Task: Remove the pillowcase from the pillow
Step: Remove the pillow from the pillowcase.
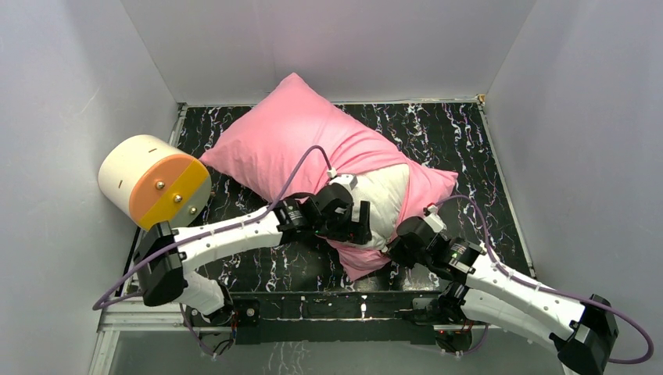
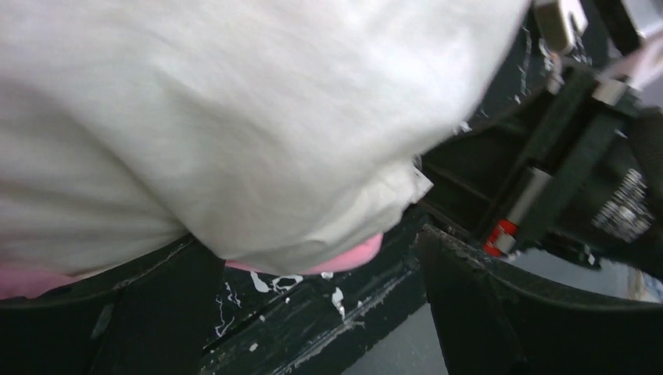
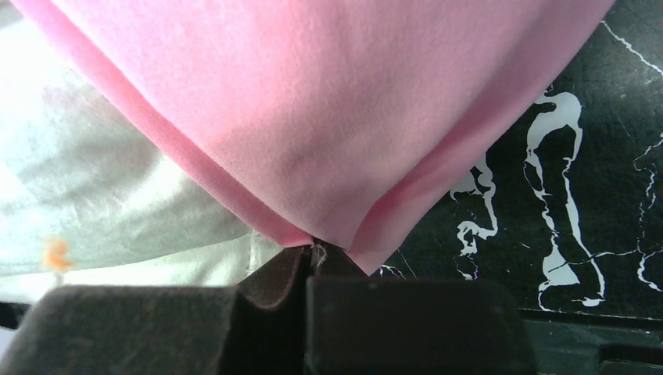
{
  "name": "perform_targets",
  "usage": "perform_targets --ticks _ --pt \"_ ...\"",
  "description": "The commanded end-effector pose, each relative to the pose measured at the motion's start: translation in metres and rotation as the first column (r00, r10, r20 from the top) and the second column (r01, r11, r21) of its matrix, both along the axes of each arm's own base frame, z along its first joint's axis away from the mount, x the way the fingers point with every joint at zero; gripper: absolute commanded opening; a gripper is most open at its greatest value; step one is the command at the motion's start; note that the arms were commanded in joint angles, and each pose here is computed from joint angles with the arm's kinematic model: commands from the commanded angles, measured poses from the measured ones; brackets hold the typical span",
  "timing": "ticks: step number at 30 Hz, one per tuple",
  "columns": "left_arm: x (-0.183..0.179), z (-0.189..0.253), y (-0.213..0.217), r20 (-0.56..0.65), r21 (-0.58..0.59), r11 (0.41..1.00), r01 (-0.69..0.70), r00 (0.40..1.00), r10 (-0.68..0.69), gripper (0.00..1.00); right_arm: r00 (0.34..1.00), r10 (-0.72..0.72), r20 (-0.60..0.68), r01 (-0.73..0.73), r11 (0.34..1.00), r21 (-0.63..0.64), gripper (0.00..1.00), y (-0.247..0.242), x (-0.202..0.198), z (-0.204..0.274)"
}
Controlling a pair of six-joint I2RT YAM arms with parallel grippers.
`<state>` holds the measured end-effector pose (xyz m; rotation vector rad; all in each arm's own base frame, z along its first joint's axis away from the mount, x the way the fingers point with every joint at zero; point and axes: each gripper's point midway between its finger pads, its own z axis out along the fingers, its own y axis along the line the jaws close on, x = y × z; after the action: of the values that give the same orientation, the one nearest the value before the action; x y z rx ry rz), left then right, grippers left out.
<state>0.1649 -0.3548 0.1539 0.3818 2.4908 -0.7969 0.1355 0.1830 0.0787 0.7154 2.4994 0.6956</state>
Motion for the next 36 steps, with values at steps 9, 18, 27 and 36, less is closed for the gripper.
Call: perform_targets --ticks 9,18,27,36 --pt "0.035 -0.057 -0.028 0.064 0.112 0.987 -0.115 0.992 0.108 0.62 1.0 0.016 0.01 -0.016 1.0 -0.001 0.04 -0.007 -0.007 -0.008" --pt "0.102 0.023 -0.031 0.352 0.152 0.982 -0.115 0.935 0.055 0.0 0.987 0.144 -0.075 -0.147 0.989 -0.031 0.03 -0.012 -0.035 -0.008" --pt "0.179 0.117 -0.02 0.397 -0.013 0.979 -0.203 0.898 0.191 0.0 0.842 0.526 -0.117 -0.51 0.848 0.145 0.0 0.012 -0.092 0.014" --pt "0.182 0.122 -0.036 0.35 -0.067 0.977 -0.201 0.913 0.211 0.0 0.729 0.642 -0.239 -0.64 0.762 0.094 0.0 0.019 -0.099 -0.009"
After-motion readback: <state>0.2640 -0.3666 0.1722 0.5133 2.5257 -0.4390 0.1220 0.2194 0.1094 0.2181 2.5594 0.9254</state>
